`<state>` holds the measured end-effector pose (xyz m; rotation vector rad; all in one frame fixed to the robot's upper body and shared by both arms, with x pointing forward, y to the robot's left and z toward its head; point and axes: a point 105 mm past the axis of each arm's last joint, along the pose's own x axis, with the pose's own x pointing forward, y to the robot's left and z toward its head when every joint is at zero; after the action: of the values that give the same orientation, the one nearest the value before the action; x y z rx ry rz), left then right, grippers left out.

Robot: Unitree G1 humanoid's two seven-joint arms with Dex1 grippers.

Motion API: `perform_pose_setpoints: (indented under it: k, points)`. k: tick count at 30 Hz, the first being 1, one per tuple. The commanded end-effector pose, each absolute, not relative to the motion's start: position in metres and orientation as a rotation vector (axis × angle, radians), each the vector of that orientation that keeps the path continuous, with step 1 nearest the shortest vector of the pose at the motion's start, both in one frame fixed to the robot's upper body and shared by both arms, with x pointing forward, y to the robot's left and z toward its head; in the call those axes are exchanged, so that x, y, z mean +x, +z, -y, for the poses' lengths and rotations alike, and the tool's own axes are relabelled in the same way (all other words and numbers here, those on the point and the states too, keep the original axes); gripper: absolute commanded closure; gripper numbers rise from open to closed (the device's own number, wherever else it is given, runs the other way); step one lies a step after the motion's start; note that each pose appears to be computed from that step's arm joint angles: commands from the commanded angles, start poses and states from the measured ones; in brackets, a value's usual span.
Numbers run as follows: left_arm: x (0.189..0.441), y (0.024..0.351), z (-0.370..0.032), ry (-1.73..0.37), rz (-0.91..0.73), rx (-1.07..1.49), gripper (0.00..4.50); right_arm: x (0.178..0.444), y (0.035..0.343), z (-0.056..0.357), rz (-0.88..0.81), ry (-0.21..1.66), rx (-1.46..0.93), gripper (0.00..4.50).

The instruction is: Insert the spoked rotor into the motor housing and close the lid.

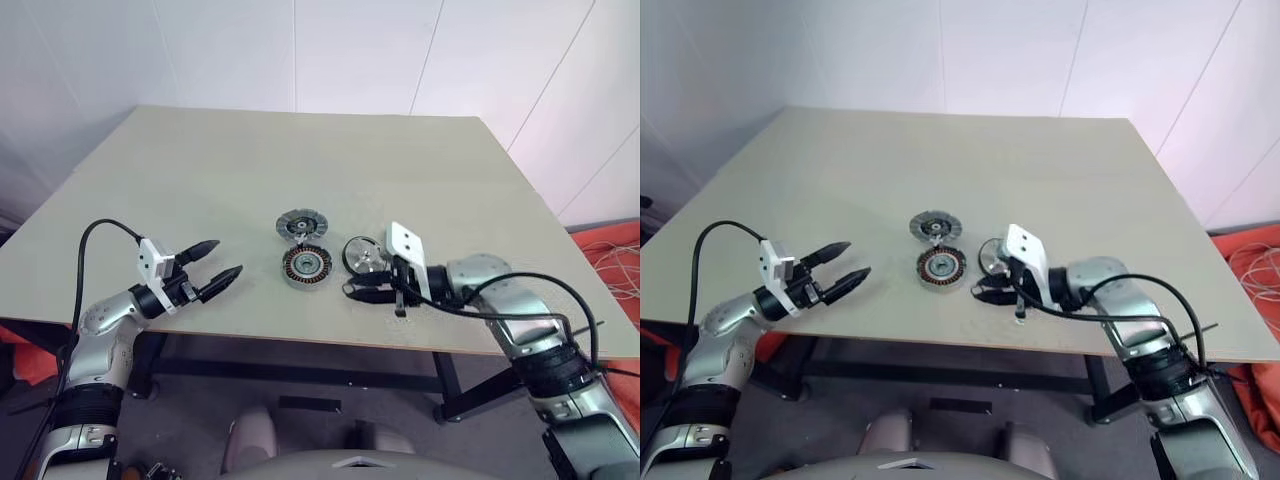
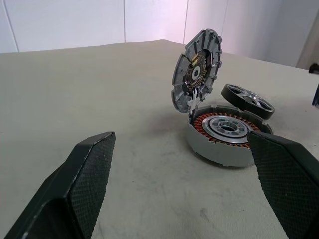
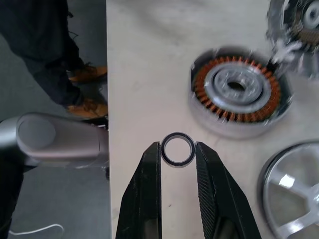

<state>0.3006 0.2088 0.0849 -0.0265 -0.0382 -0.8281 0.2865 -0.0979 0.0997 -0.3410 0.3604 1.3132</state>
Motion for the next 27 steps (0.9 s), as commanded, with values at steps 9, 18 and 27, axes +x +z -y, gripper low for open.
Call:
perform_pose_setpoints:
  k: [9, 18, 27]
  points:
    - [0.304, 0.099, -0.207, -0.825, 0.087, 0.006, 0.00, 0.313, 0.135, 0.053, -0.344, 1.225, -0.321, 3.85]
    - [0.307, 0.102, -0.204, -0.827, 0.095, 0.007, 0.00, 0.334, 0.109, 0.033, -0.428, 1.140, -0.369, 3.85]
    - [0.305, 0.103, -0.205, -0.823, 0.098, 0.011, 0.00, 0.344, 0.103, 0.025, -0.450, 1.100, -0.343, 3.85]
